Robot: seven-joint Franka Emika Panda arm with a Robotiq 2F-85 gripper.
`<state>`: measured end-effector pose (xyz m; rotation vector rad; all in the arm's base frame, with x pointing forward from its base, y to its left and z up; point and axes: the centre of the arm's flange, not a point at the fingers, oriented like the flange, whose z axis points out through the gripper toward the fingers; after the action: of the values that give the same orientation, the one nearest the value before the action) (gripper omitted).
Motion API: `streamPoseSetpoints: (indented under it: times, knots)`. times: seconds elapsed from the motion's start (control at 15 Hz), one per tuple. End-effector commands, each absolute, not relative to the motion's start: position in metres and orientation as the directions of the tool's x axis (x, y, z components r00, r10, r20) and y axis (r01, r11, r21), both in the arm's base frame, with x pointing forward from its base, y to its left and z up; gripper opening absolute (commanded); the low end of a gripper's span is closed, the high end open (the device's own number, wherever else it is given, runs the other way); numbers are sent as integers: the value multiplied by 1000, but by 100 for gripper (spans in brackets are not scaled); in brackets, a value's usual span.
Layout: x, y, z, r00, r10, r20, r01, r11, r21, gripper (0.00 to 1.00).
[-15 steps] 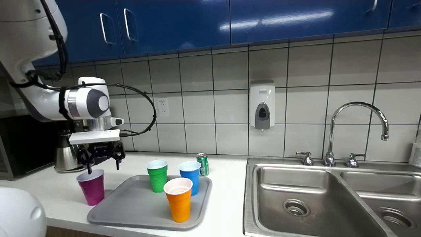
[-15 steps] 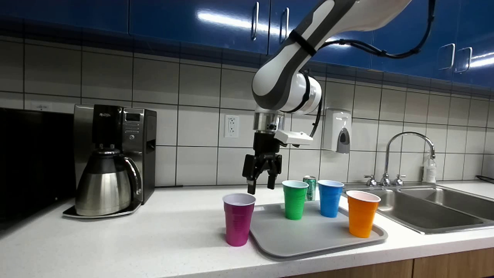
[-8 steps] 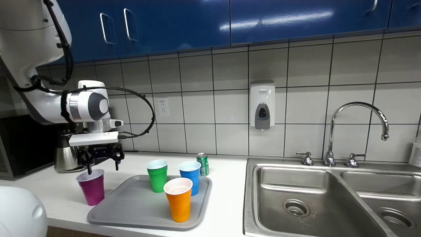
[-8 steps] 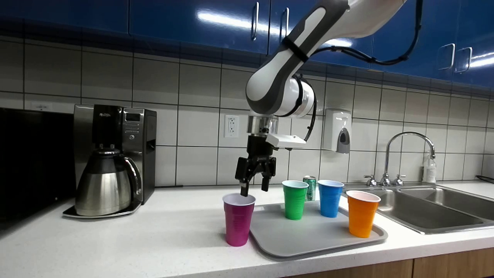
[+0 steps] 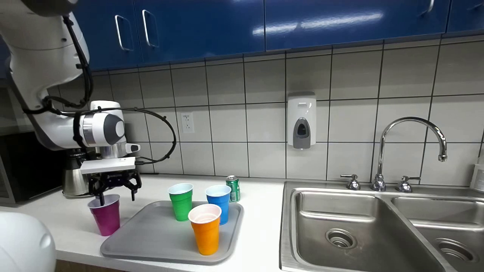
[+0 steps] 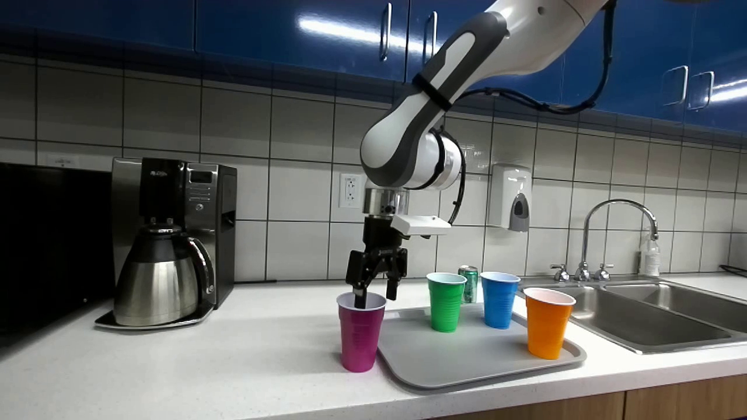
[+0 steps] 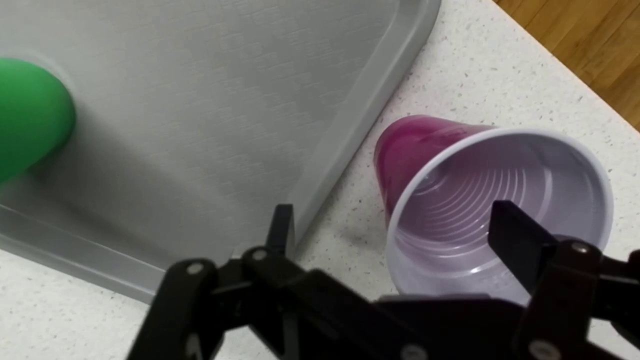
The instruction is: Put the cups on the tray
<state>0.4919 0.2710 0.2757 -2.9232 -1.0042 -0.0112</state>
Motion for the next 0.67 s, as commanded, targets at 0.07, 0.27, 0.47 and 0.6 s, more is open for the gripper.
streamPoseSetpoints:
  times: [0.07,0.27,0.47,0.6]
  knots:
    - [496,285,272,791,612,22,612,-790,-38,66]
    - [493,287,269,788,615,16,615,-787,-42,42]
    - [491,288,268,791,612,16,612,-790,-51,20]
    - [490,290,266,791,612,14,611,-789,-58,5]
